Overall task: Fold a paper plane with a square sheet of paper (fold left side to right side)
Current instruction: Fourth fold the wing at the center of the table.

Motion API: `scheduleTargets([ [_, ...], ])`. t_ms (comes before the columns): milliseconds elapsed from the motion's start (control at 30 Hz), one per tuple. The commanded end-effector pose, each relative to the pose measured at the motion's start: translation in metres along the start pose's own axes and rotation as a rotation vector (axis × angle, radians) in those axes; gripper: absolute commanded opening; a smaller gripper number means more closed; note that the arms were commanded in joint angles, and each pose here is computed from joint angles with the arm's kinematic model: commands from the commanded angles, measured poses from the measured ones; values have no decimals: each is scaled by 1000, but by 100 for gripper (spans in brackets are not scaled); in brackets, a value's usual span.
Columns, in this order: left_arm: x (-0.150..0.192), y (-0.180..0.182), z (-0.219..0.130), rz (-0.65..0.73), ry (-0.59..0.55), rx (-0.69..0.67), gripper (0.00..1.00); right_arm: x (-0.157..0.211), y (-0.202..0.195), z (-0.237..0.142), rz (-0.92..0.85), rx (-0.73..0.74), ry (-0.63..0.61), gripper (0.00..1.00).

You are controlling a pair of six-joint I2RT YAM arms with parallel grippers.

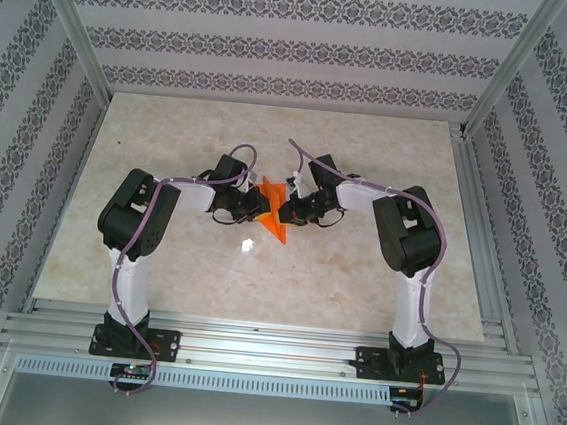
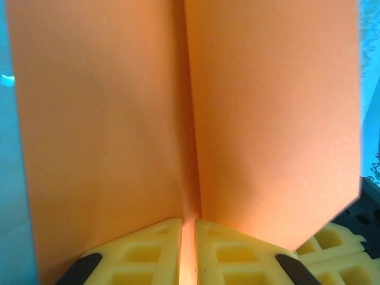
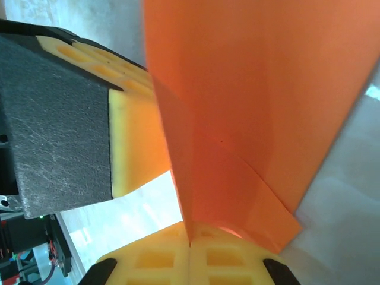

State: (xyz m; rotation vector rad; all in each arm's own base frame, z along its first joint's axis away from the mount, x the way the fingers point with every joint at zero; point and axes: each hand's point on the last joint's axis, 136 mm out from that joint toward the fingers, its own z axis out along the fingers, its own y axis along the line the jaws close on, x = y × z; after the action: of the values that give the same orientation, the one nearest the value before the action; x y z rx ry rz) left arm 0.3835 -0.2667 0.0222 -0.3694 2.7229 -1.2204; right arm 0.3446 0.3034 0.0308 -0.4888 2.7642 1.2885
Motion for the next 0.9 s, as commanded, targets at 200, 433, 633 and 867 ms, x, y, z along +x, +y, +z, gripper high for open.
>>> scheduleTargets([
  [200, 4, 1, -7, -3, -21, 9, 17, -5, -2, -7, -21, -24, -11, 4],
  [433, -15, -39, -37, 44, -76, 71, 26, -4, -3, -7, -17, -24, -18, 4],
  [633, -28, -47, -39, 34, -105, 89, 25, -5, 0, -7, -20, -31, -23, 4],
  [867, -41, -38, -31, 3, -113, 78, 25, -5, 1, -8, -23, -31, -26, 6],
])
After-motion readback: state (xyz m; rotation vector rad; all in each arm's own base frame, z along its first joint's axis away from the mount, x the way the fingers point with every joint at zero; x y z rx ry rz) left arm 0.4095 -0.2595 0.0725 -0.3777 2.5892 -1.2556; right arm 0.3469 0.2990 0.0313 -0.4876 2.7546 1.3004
